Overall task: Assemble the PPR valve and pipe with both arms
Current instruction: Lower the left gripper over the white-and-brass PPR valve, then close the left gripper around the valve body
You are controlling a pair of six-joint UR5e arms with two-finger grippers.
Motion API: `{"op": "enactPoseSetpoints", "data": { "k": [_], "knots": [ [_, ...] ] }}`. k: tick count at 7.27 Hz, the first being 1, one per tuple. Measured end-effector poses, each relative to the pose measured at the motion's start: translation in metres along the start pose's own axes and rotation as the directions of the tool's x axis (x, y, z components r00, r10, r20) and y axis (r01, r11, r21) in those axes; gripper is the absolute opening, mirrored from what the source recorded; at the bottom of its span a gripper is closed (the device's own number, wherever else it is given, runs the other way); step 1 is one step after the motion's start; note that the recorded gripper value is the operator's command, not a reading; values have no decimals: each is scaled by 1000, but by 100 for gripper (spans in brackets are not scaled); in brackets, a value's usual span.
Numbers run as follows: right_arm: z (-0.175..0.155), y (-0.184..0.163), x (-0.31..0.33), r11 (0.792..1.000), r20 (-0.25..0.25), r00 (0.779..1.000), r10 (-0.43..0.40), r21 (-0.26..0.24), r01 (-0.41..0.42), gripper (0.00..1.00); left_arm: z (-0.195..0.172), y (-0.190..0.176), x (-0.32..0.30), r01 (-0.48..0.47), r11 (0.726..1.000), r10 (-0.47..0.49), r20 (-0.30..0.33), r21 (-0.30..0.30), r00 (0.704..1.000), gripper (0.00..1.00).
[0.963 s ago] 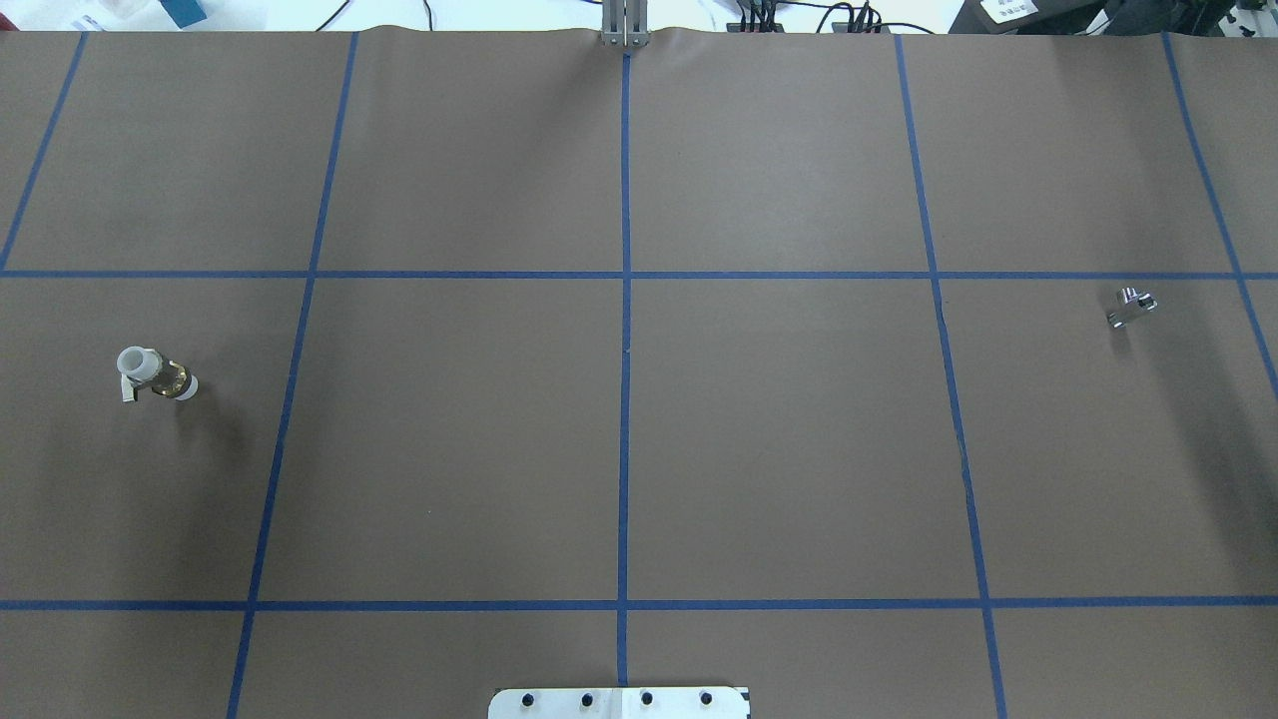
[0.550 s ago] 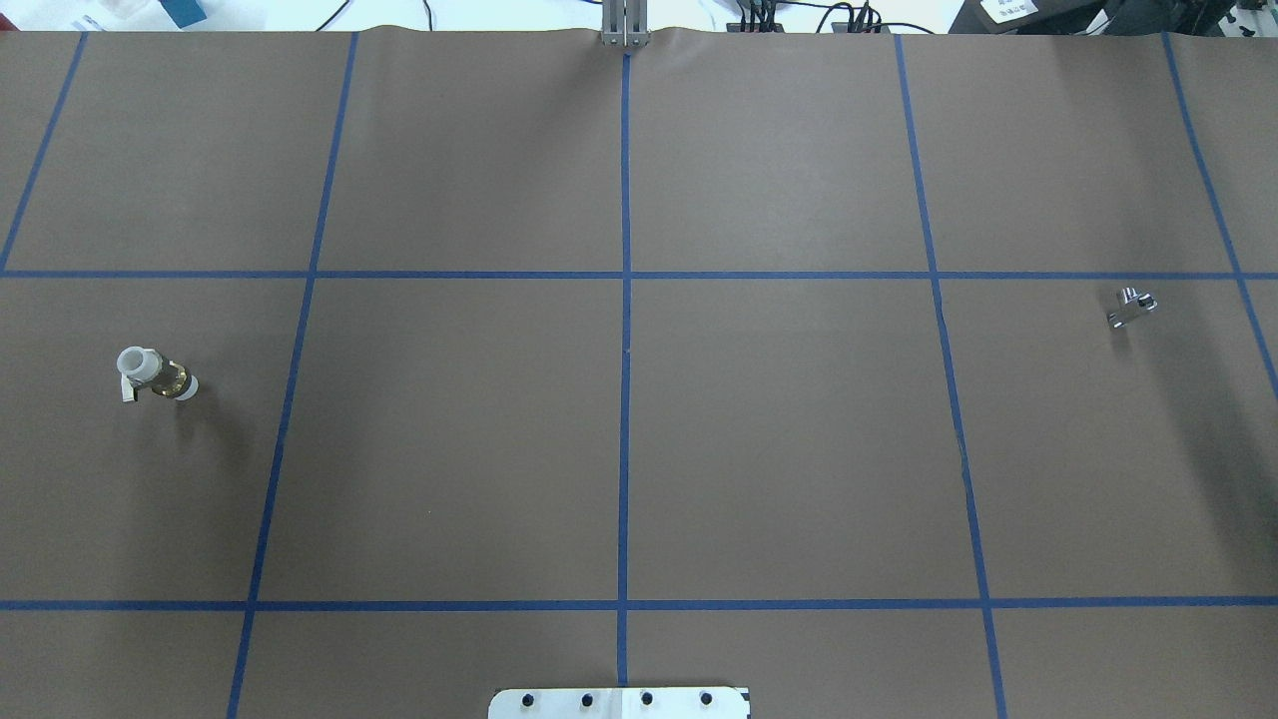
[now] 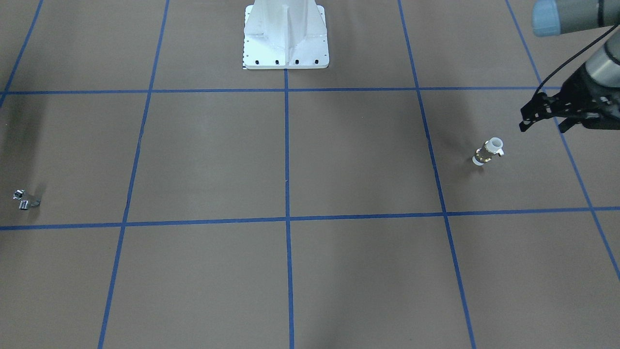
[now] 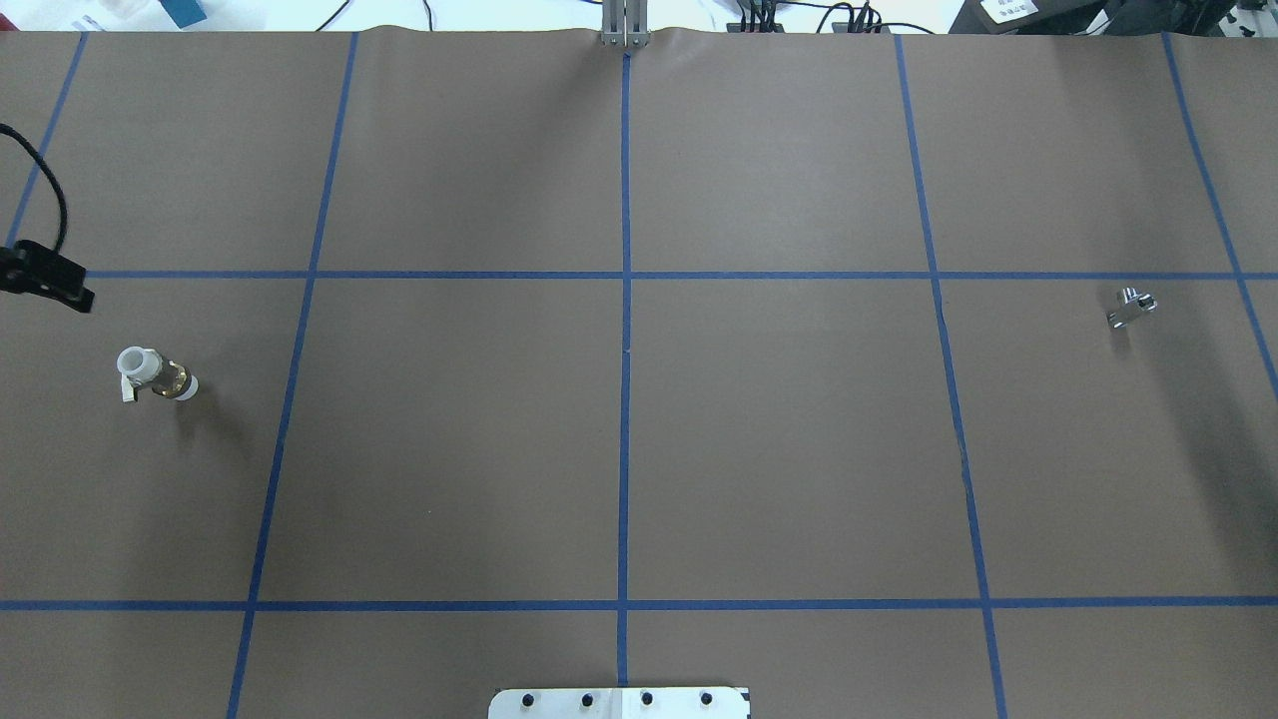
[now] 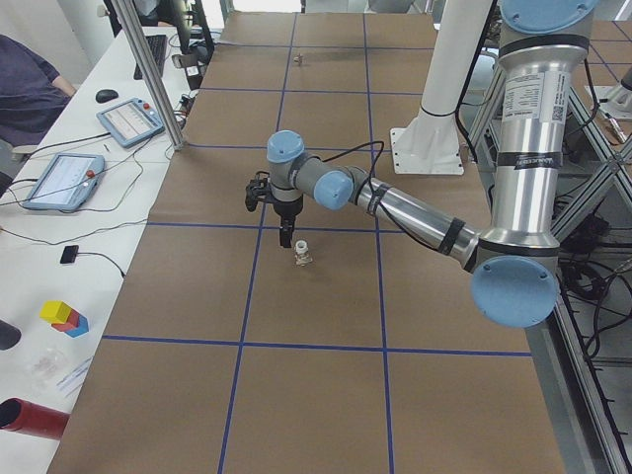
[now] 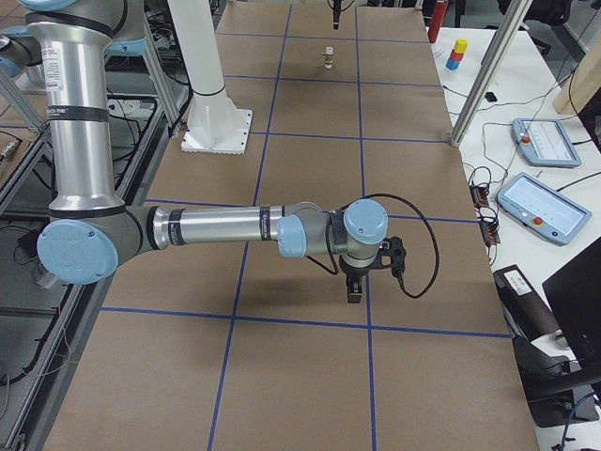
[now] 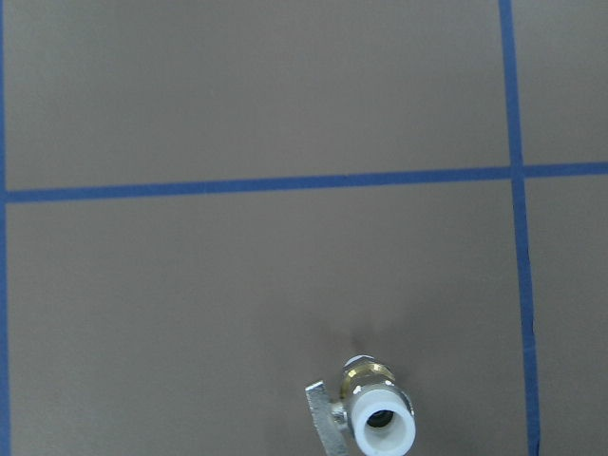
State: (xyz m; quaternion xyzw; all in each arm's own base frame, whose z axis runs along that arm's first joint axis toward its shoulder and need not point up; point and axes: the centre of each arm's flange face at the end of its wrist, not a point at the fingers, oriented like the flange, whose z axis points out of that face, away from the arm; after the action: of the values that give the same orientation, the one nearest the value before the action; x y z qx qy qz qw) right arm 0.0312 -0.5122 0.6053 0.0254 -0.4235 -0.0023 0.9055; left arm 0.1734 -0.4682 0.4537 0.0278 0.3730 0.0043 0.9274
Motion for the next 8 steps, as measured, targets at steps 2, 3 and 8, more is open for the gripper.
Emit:
{"op": "enactPoseSetpoints", "data": {
  "k": [2, 3, 8],
  "knots": [
    [1, 1, 1, 1000, -1, 1000, 0, -1, 0, 99, 35, 21, 39, 15, 1000, -15, 41, -17, 999, 99],
    [1, 1, 1, 1000, -1, 1000, 0, -2, 0, 99, 43, 24, 43, 17, 1000, -16, 43, -22, 999, 99],
    [1, 2, 2, 1000, -2, 1000, 0, -2, 0, 99, 86, 16, 25, -8, 1000, 8, 13, -2, 1000, 91]
  ]
}}
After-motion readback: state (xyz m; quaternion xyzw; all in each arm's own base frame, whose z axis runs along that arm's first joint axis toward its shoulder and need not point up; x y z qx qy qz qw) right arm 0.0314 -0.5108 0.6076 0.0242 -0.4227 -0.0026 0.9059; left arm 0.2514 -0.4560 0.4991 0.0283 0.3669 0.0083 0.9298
